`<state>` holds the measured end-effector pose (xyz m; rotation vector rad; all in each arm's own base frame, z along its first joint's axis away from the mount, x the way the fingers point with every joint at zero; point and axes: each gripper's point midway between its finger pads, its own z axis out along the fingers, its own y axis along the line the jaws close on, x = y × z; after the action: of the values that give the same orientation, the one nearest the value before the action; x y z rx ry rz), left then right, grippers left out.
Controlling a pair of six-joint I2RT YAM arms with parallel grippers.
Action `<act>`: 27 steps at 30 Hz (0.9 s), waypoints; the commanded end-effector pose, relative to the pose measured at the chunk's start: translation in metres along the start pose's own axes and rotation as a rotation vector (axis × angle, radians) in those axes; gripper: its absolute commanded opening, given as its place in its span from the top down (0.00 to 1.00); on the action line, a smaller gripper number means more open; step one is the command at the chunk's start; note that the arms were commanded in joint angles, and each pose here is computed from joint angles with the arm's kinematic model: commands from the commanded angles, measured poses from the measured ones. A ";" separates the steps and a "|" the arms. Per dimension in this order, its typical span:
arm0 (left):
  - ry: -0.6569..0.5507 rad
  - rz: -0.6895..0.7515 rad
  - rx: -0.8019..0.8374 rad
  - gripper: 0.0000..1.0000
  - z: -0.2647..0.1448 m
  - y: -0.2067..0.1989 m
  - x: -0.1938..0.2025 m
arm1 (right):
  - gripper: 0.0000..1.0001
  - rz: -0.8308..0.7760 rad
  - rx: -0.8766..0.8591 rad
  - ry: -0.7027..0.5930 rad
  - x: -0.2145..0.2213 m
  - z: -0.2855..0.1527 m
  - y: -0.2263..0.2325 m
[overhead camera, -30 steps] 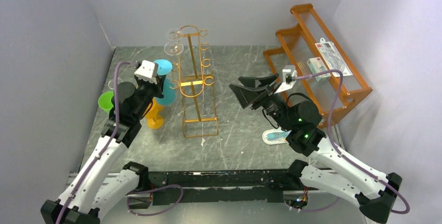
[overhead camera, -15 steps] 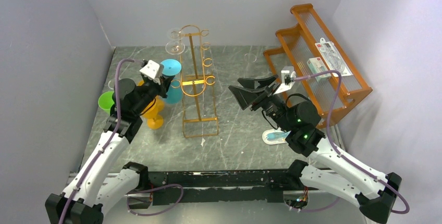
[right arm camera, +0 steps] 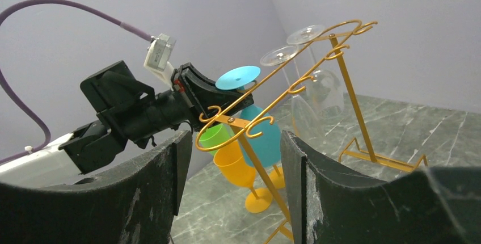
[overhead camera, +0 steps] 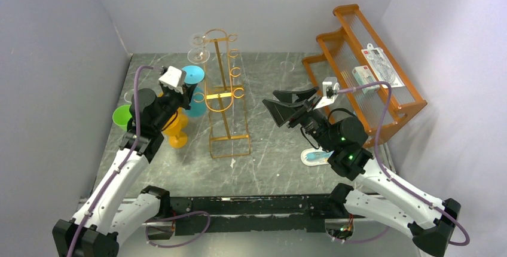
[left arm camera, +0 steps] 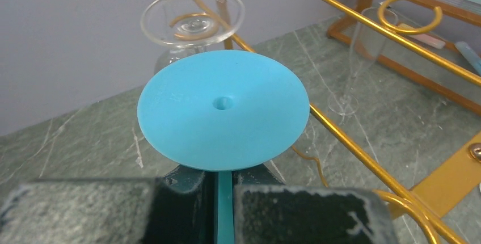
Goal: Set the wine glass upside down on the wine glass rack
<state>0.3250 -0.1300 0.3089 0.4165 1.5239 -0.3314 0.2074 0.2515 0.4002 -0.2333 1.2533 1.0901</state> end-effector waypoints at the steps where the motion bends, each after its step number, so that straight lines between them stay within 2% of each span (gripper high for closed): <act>1: -0.081 -0.024 -0.095 0.95 -0.001 0.018 -0.027 | 0.37 -0.003 -0.016 -0.018 -0.003 -0.002 0.003; 7: -0.091 -0.008 0.050 0.95 0.005 -0.006 -0.030 | 0.37 -0.006 -0.019 -0.017 -0.003 -0.001 0.004; 14: -0.069 -0.028 0.144 0.95 0.011 -0.022 -0.024 | 0.37 -0.006 -0.022 -0.018 -0.002 0.000 0.004; 22: -0.057 -0.035 0.129 0.95 0.008 -0.020 -0.018 | 0.37 -0.004 -0.024 -0.011 0.000 0.001 0.004; 27: -0.037 -0.084 0.111 0.86 0.005 -0.020 -0.009 | 0.37 -0.005 -0.033 -0.018 -0.002 0.001 0.006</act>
<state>0.3239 -0.1523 0.3062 0.4706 1.5200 -0.4611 0.2071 0.2533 0.4033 -0.2379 1.2372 1.0985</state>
